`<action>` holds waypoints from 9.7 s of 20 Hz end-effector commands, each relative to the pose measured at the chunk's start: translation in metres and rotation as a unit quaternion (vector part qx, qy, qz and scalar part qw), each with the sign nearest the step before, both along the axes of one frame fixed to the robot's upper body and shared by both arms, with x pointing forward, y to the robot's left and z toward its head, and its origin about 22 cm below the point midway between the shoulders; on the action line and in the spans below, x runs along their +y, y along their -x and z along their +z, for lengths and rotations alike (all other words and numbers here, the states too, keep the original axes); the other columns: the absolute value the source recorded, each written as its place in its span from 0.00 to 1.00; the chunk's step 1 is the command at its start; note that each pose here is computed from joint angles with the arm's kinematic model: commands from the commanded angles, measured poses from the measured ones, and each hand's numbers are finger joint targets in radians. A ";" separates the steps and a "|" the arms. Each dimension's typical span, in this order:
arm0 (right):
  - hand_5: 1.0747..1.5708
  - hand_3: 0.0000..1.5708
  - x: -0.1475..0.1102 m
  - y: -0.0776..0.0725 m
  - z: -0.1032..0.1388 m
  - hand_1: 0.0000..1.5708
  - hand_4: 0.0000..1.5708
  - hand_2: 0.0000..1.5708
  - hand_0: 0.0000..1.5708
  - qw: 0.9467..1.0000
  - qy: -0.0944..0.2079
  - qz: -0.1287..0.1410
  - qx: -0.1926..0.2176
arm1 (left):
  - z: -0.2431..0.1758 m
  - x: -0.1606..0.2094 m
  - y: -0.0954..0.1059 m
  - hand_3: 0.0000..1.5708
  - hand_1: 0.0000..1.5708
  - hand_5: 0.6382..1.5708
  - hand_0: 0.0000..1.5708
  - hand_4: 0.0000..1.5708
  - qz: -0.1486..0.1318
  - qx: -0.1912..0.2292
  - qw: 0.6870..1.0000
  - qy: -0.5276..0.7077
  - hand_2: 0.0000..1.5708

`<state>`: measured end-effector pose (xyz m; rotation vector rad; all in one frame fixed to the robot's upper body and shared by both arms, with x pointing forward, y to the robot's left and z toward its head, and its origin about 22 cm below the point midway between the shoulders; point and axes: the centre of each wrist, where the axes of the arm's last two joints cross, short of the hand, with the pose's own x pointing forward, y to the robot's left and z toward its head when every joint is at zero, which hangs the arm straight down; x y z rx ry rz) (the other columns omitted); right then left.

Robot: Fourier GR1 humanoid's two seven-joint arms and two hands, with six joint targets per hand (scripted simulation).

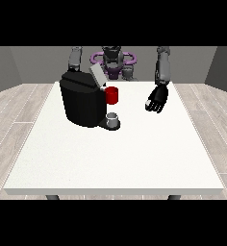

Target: Insert the coffee pod into the coffee machine and close the lid

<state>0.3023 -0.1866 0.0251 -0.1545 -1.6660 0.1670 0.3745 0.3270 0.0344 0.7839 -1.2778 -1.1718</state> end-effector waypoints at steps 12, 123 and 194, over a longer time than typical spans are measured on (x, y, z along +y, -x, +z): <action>1.00 0.00 -0.016 -0.008 -0.018 0.00 0.00 0.00 0.00 0.999 -0.017 -0.022 0.022 | 0.007 -0.013 -0.021 0.83 0.87 1.00 0.87 0.31 -0.046 -0.018 0.998 0.039 0.87; 1.00 0.00 -0.007 -0.049 0.048 0.00 0.00 0.00 0.00 0.997 0.030 -0.041 -0.059 | 0.274 -0.066 -0.083 0.51 0.69 1.00 0.69 0.00 -0.103 -0.219 0.970 0.010 0.68; 1.00 0.00 -0.099 -0.047 0.024 0.00 0.05 0.00 0.00 0.995 -0.063 -0.038 0.064 | -0.066 -0.106 0.060 0.00 0.00 1.00 0.00 0.22 0.000 0.060 0.839 0.540 0.00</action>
